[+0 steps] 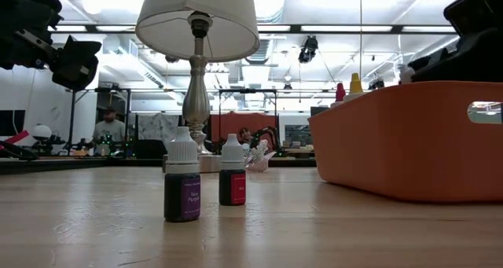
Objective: Pick & Place food coloring
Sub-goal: Put the small food coloring bottle into the orange bin
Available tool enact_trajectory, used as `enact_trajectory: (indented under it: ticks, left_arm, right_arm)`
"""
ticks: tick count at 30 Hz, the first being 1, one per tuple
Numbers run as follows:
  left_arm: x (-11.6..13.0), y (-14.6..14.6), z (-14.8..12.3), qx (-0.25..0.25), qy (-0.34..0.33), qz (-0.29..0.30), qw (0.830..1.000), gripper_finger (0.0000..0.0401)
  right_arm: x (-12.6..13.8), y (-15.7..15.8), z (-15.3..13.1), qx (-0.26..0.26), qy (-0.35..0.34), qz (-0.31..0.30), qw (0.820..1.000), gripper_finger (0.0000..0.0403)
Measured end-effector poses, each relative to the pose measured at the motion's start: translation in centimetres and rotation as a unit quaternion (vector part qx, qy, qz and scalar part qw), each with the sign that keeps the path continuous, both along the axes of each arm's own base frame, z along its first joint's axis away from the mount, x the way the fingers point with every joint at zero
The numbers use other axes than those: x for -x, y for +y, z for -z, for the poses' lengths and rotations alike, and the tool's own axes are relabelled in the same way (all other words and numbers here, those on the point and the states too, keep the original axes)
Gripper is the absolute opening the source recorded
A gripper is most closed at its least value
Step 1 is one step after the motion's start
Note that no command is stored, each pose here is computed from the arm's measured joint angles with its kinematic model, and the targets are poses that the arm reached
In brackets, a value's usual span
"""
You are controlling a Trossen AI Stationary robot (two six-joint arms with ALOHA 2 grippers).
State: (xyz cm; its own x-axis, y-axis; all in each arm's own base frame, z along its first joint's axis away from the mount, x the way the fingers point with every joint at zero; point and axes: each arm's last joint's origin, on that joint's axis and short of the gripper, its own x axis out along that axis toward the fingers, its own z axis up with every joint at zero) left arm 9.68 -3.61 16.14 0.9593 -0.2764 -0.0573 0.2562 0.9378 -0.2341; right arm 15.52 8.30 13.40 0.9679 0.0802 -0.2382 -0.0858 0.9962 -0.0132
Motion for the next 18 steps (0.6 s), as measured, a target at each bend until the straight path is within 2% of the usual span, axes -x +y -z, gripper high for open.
enact_trajectory:
  ticks: [18]
  left_arm:
    - [0.0,0.0,0.0,0.0,0.0,0.0,1.0,0.0259]
  right_arm:
    - [-0.08,0.09,0.62,-0.009,-0.027,0.004,1.0,0.0058]
